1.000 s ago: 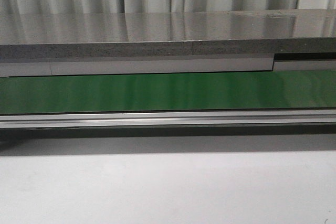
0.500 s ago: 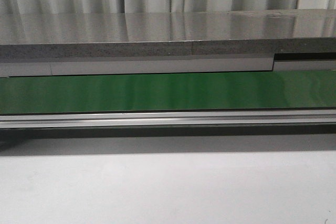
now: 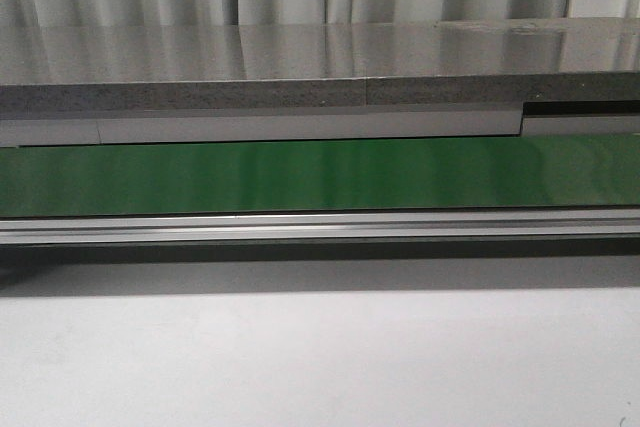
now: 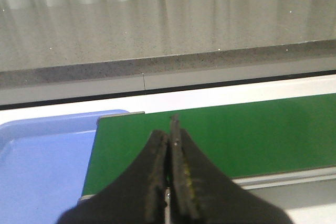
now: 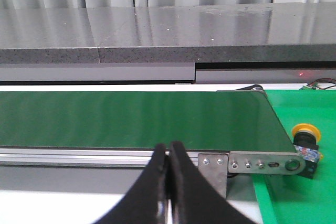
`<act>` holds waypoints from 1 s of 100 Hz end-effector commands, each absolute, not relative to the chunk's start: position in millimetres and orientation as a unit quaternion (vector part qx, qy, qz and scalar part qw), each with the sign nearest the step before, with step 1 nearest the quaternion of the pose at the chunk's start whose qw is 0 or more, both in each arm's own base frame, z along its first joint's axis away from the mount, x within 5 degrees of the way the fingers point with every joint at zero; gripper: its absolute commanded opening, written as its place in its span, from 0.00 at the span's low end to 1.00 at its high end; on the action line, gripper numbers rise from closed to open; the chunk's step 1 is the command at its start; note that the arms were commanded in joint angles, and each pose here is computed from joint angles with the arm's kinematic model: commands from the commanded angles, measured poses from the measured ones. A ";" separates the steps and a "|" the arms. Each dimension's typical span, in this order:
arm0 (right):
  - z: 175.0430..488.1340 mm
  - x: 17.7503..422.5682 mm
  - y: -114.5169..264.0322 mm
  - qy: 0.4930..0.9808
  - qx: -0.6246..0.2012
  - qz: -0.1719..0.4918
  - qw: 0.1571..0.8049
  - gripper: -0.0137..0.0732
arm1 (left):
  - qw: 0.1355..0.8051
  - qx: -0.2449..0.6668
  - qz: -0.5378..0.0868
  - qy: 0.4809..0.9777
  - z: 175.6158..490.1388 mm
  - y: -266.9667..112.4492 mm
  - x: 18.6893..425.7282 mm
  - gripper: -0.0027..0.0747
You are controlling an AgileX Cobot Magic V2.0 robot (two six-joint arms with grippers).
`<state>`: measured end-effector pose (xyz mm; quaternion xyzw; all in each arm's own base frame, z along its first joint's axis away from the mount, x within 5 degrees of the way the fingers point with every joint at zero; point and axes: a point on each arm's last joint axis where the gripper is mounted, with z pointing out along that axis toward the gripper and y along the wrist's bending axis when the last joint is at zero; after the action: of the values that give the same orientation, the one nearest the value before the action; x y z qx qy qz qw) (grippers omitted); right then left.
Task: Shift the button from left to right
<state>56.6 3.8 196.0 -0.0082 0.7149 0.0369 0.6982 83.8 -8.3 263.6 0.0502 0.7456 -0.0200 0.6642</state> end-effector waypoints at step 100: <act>209.8 54.1 3.3 0.672 -0.008 0.035 0.740 0.08 | 0.755 -0.022 -0.007 0.655 203.6 1.3 55.1 0.01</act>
<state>56.6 3.8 196.2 -0.0082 0.7141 0.0369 0.6990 55.8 1.1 210.9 -0.0169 0.6888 -0.0031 0.7248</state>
